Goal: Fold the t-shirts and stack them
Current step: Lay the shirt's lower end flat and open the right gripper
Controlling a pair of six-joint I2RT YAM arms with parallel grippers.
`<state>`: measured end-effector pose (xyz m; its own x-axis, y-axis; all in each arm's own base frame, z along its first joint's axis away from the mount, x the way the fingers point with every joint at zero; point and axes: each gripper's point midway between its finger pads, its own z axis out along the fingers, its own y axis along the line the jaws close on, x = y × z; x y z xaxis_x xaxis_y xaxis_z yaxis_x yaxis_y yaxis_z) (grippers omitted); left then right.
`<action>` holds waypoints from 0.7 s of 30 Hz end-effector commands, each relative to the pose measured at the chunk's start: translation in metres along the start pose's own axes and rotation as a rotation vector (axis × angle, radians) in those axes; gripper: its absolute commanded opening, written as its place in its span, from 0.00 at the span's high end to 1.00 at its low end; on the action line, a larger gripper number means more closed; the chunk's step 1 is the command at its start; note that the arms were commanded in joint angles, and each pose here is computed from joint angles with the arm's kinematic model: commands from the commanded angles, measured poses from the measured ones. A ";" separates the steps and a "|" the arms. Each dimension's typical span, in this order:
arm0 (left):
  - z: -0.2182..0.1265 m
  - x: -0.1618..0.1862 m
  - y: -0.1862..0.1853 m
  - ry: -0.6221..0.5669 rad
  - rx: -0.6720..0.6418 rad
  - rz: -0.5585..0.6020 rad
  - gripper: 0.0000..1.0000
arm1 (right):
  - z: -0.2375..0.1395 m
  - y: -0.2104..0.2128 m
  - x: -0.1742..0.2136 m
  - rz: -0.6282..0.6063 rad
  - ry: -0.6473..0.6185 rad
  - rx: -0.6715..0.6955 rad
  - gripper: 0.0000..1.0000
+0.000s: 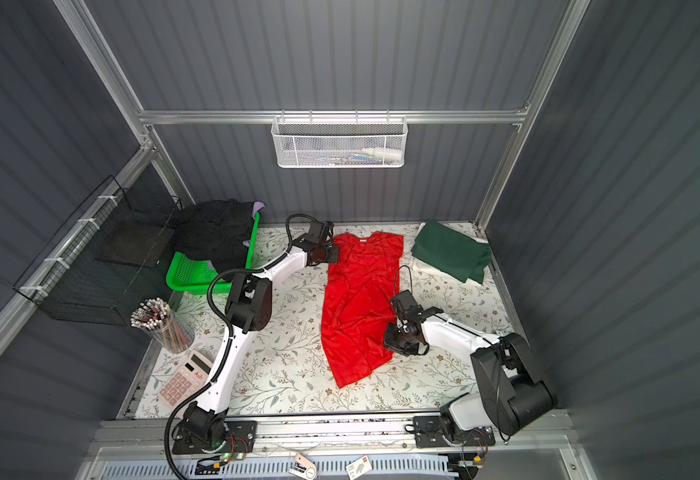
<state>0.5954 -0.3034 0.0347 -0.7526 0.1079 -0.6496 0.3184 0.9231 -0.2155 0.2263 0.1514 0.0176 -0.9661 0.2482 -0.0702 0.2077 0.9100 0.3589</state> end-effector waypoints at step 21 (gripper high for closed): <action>0.014 -0.003 0.068 -0.015 -0.106 -0.154 0.94 | 0.012 -0.021 0.089 0.091 0.211 -0.006 0.73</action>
<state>0.6381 -0.2432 0.0368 -0.7407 -0.0835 -0.6666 0.1182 0.9606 -0.2517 0.1794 0.1848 0.0160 -0.9756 0.2182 0.0241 0.2009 0.8433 0.4984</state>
